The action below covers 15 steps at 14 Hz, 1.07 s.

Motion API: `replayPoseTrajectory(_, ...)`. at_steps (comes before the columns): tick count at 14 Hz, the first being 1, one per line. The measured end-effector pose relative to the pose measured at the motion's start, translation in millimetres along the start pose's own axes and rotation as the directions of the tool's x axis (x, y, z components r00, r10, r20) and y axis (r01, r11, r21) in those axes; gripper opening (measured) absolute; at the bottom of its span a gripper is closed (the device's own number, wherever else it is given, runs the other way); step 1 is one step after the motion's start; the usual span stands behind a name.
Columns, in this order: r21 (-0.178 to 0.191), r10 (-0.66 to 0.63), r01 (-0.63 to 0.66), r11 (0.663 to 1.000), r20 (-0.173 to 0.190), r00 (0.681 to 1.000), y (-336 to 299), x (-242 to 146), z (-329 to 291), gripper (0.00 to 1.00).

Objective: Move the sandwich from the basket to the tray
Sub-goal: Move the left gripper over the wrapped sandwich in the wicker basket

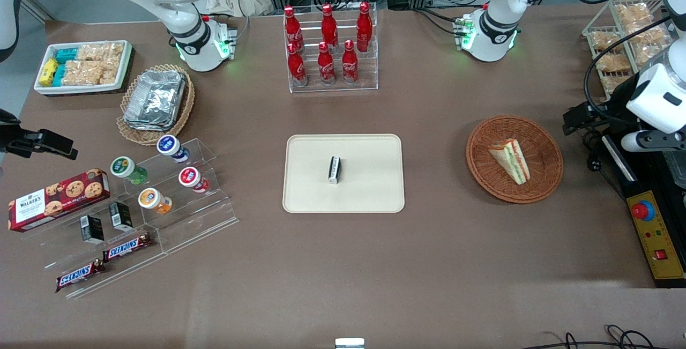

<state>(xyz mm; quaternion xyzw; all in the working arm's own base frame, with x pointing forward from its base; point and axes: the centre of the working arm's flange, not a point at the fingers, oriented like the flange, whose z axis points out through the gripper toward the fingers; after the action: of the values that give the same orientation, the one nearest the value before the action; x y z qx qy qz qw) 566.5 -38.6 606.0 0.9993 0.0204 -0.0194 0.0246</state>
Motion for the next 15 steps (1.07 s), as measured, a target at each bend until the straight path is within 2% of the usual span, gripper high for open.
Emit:
replayPoseTrajectory(5,0.007,-0.008,0.008,1.000,-0.006,1.000,-1,2,-2,0.99)
replayPoseTrajectory(7,0.013,-0.104,0.104,0.995,0.006,0.995,-3,5,4,0.99)
replayPoseTrajectory(8,0.020,-0.194,0.194,0.981,0.015,0.981,-3,7,9,0.99)
replayPoseTrajectory(10,0.043,-0.379,0.377,0.925,0.032,0.925,-4,9,22,0.99)
replayPoseTrajectory(12,0.096,-0.511,0.506,0.857,0.039,0.859,-8,8,40,0.99)
replayPoseTrajectory(14,0.125,-0.567,0.559,0.820,0.048,0.822,-9,2,58,0.99)
replayPoseTrajectory(15,0.117,-0.574,0.567,0.815,0.032,0.818,-10,-4,67,0.99)
